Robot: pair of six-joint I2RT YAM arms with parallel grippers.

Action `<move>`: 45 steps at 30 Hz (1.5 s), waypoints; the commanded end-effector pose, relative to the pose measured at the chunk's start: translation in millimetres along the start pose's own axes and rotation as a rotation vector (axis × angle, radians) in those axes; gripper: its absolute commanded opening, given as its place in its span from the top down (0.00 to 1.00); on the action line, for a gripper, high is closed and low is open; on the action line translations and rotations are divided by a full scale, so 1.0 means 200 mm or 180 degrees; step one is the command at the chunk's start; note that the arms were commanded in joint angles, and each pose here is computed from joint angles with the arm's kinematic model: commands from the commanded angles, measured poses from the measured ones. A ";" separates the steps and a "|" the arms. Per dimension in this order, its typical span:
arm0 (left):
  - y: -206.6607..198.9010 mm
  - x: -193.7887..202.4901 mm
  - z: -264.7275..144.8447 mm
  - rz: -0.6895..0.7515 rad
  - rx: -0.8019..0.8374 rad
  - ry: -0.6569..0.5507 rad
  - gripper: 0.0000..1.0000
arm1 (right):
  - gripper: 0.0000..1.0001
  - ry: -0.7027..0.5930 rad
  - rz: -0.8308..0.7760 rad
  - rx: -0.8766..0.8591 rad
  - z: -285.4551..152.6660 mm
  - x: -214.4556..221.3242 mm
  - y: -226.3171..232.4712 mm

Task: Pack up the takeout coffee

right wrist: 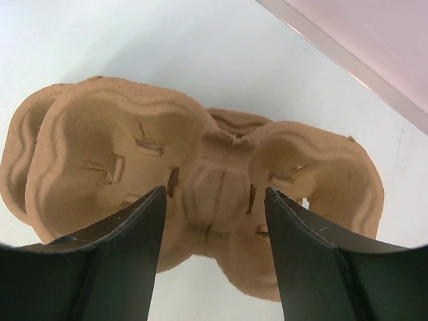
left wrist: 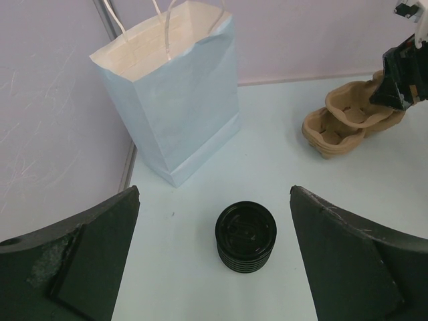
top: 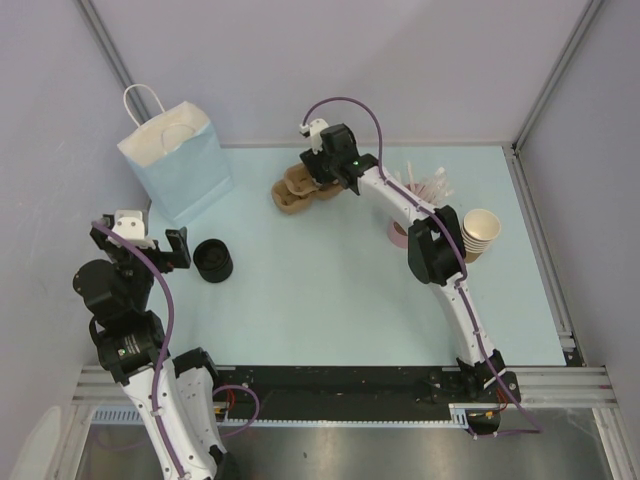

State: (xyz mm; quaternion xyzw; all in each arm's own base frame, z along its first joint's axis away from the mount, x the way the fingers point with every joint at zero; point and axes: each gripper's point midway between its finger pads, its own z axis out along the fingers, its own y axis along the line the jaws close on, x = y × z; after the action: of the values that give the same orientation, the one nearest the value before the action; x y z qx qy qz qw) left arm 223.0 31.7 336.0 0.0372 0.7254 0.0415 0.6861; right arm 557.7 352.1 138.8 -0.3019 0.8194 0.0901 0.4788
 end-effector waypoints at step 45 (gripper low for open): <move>-0.01 -0.02 0.01 0.0009 0.0042 -0.0073 0.01 | 0.56 -0.0015 0.0078 -0.0044 0.04 -0.03 0.04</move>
State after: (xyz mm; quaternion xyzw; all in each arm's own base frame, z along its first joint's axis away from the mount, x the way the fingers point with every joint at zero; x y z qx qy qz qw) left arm 223.1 29.7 336.0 0.0413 0.7251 0.0370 0.6864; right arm 555.7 357.3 116.2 -0.2963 0.8356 0.0963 0.4524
